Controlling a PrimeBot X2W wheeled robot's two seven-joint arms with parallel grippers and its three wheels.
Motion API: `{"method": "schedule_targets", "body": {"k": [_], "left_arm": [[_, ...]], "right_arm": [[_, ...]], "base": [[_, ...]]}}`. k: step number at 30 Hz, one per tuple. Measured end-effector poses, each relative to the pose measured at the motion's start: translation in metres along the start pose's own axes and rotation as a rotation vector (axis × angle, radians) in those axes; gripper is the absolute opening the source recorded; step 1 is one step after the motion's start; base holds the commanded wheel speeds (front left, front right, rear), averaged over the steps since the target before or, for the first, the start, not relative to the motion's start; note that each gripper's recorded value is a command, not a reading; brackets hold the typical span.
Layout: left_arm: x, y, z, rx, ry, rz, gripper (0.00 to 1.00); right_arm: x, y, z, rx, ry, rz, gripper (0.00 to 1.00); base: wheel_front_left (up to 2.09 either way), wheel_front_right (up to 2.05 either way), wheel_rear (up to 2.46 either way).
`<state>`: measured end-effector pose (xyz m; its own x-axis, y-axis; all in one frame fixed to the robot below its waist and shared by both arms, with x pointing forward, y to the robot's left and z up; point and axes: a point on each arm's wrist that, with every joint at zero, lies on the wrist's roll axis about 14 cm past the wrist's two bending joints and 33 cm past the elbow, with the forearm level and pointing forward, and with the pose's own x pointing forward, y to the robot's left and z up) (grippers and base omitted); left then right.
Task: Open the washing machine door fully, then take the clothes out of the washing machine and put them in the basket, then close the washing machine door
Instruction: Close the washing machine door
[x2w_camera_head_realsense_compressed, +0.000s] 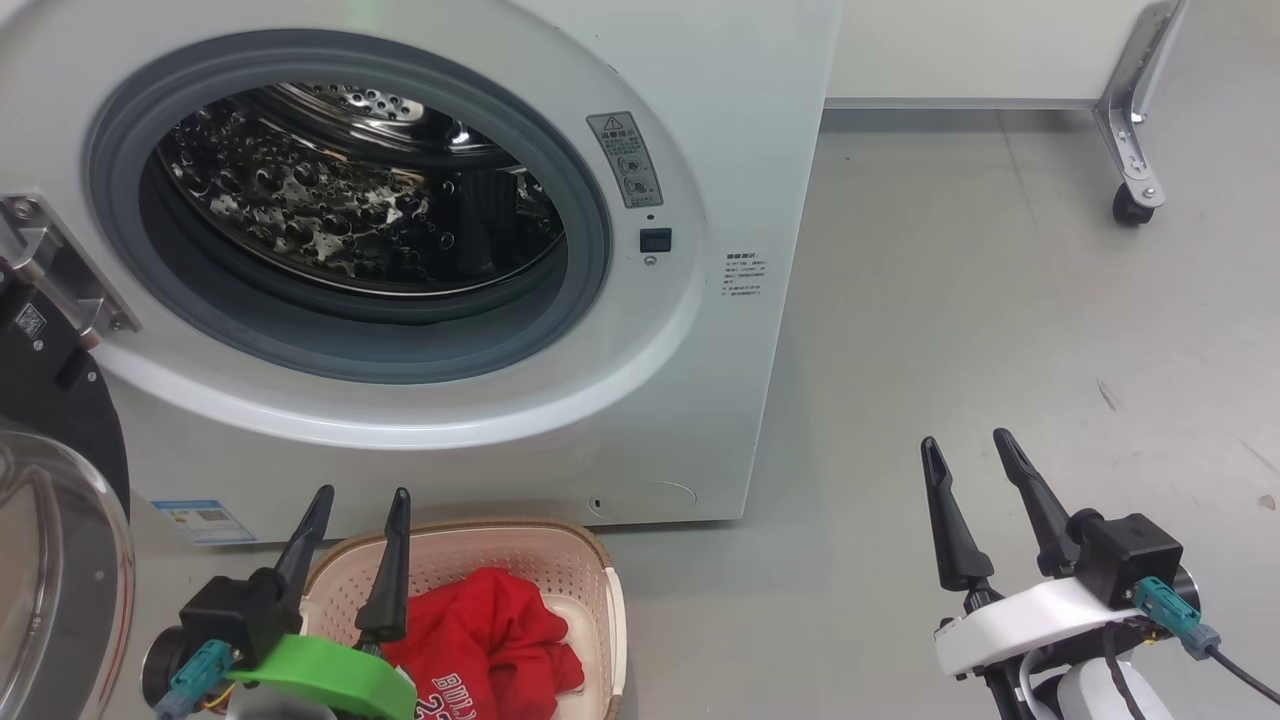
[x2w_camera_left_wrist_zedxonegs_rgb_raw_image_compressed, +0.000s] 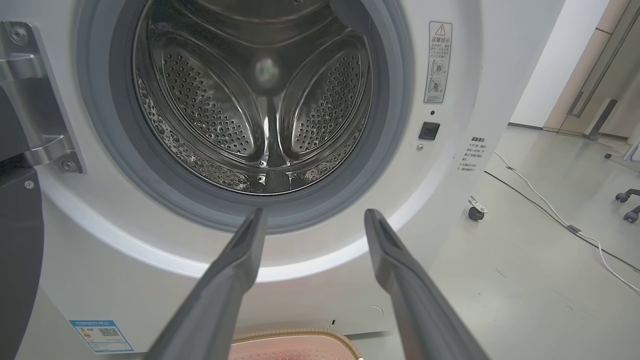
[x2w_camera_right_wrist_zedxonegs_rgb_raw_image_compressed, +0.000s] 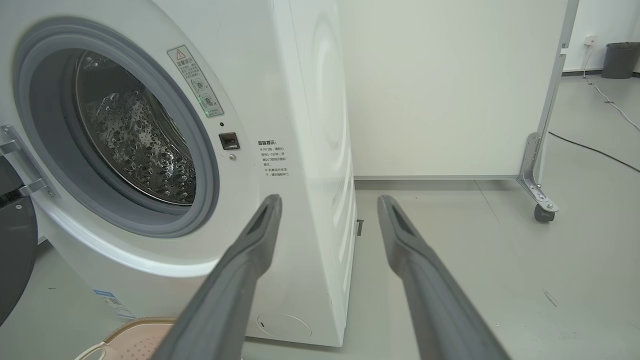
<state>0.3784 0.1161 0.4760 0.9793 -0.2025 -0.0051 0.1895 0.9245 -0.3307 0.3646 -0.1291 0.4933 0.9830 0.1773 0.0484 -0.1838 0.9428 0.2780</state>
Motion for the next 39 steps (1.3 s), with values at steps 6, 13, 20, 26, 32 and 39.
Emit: {"method": "schedule_targets", "body": {"k": [6, 13, 20, 26, 32, 39], "left_arm": [[0.0001, 0.0003, -0.0005, -0.007, 0.001, 0.002, 1.00], [-0.0002, 0.0007, -0.0002, -0.018, -0.001, 0.005, 1.00], [-0.0004, 0.0005, -0.0001, -0.022, -0.002, 0.006, 1.00], [-0.0003, 0.0003, -0.0008, -0.022, 0.001, 0.005, 1.00], [0.0007, 0.0001, 0.0026, -0.022, -0.010, 0.004, 1.00], [0.0008, 0.0005, 0.0029, -0.017, -0.011, 0.005, 1.00]], "right_arm": [[0.0001, -0.0002, -0.0005, 0.000, 0.002, 0.000, 1.00], [0.0003, 0.0002, -0.0007, 0.000, 0.002, 0.001, 1.00], [0.0003, 0.0003, -0.0006, 0.000, 0.002, 0.002, 1.00], [0.0002, 0.0000, -0.0009, 0.000, 0.003, 0.001, 1.00], [0.0002, -0.0003, -0.0014, 0.000, 0.004, 0.000, 1.00], [0.0005, -0.0003, -0.0021, 0.000, 0.007, 0.001, 1.00]], "base": [[-0.37, 0.37, 0.00], [-0.67, 0.67, 0.00], [-0.95, 0.95, 0.00], [-1.19, 1.19, 0.00], [-1.41, 1.41, 0.00], [-1.26, 1.26, 0.00]]}}
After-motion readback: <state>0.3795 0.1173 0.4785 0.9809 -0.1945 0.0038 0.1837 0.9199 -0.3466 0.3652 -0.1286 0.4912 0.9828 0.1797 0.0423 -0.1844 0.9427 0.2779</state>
